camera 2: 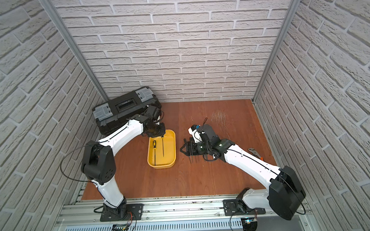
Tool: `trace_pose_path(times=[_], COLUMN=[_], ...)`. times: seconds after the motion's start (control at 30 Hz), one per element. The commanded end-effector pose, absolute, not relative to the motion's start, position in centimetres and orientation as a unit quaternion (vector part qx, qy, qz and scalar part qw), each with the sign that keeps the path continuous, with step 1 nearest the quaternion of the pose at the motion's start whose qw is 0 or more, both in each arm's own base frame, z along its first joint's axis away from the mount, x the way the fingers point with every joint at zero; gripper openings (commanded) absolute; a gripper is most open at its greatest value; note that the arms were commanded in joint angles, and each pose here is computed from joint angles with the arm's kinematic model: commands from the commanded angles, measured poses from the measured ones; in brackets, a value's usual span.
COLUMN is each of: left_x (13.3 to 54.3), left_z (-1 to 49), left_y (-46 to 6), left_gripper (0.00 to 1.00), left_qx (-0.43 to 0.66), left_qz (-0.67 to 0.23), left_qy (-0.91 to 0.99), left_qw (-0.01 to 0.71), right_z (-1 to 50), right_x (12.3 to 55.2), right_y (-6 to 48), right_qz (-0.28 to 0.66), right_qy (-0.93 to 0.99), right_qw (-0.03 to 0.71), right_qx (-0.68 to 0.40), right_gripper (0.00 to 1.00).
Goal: Take the file tool out of the storage box
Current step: Pick up the file tool from the storage box, then place the file tool at the center of the board.
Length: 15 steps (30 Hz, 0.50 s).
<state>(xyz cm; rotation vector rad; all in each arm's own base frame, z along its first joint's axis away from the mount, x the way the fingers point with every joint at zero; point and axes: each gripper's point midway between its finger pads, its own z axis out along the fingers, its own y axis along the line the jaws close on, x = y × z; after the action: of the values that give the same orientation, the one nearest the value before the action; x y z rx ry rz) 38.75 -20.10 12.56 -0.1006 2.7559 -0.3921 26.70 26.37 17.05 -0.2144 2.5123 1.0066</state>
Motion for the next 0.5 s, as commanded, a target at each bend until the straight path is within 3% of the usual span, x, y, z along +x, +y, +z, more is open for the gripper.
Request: trace_pose_path(times=[0.0,0.23,0.47], left_x=[38.5,38.2,37.9], left_z=[14.8,16.7,18.1], left_y=[-20.7,-21.7,-22.2], left_gripper=[0.10,0.11,0.10], left_qx=[-0.050,-0.059,-0.058], left_qz=[-0.186,-0.235,-0.251], left_qy=[0.963,0.952,0.947], left_qw=[0.189,0.188,0.191], right_z=[18.8,18.6,18.7], right_x=[27.9,29.0,30.1], right_y=[28.5,31.0,33.3], right_qz=[0.386,0.393,0.398], right_qy=[0.887,0.881,0.878], right_qw=[0.238,0.245,0.243], right_qx=[-0.088,-0.098,-0.112], right_gripper=[0.64,0.51,0.47])
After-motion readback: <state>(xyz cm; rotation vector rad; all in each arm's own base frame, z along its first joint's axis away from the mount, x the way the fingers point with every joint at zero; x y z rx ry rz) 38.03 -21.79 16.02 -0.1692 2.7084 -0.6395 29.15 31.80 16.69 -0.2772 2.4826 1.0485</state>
